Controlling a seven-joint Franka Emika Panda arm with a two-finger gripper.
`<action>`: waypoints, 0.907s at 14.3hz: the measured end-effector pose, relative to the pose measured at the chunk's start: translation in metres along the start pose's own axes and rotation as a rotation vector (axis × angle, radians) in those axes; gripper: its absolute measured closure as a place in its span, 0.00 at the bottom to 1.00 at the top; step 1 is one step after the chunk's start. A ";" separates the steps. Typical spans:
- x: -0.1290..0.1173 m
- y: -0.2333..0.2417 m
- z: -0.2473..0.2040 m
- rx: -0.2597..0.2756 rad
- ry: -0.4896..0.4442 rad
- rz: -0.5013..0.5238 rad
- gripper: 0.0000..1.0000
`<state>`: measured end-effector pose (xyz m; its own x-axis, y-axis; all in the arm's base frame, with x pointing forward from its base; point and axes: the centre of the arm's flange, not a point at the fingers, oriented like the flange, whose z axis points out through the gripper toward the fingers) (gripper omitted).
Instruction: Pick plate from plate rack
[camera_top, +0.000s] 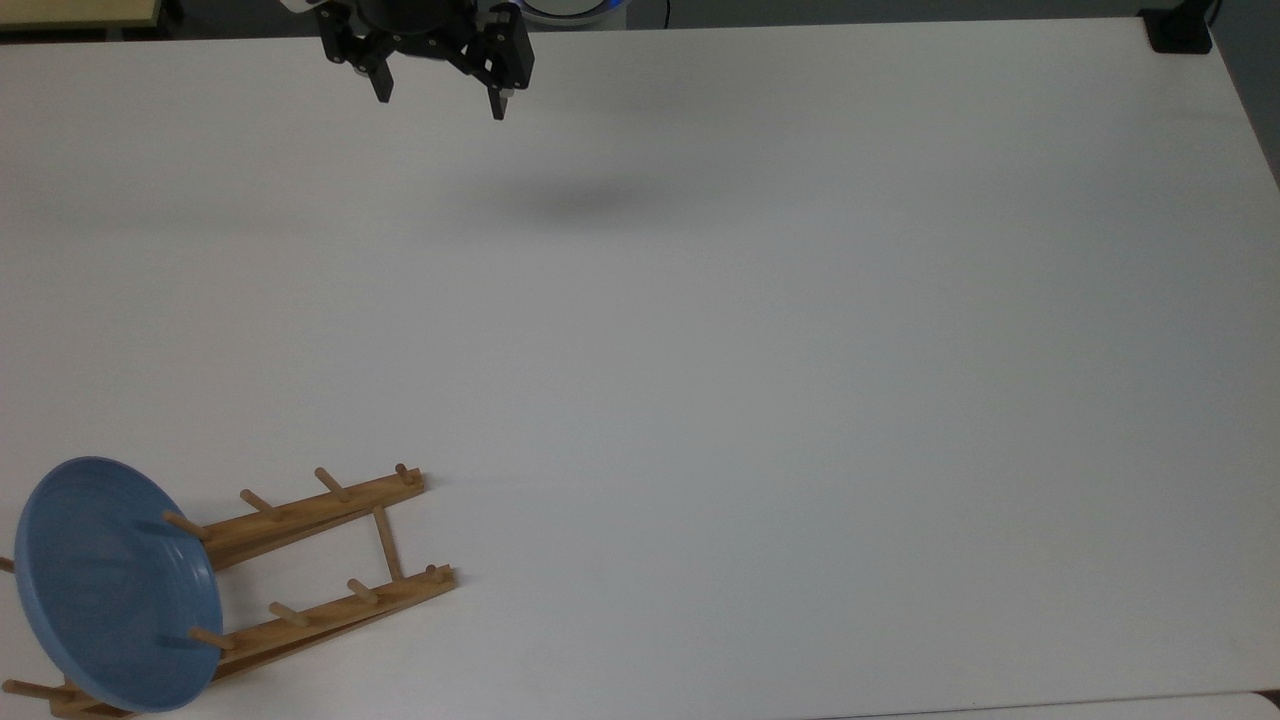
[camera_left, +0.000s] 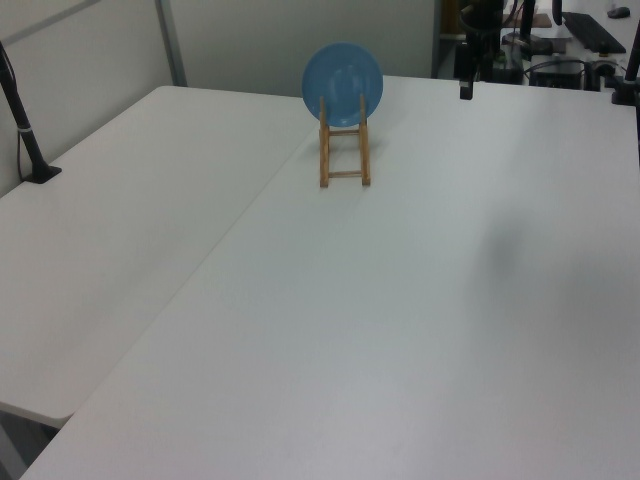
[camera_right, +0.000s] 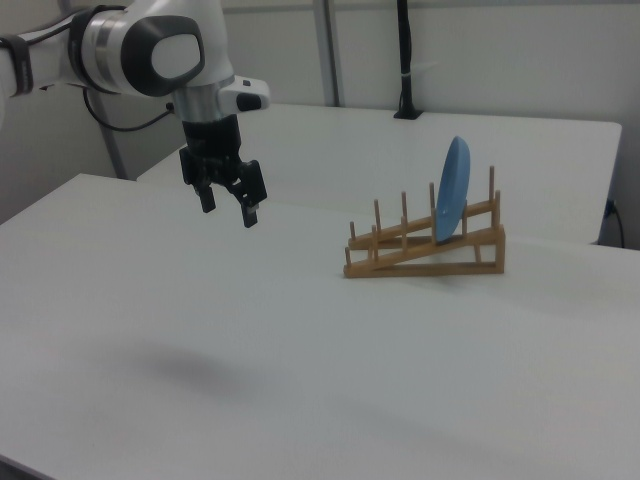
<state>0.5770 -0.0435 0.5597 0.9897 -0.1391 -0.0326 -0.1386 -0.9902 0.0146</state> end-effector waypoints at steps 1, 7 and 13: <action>0.001 -0.001 0.003 -0.001 -0.005 -0.001 0.00; 0.004 0.007 -0.012 0.039 0.023 0.024 0.00; 0.005 0.007 -0.009 0.039 0.018 0.024 0.00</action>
<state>0.5815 -0.0506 0.5683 0.9866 -0.1625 -0.0145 -0.1628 -0.9864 -0.0238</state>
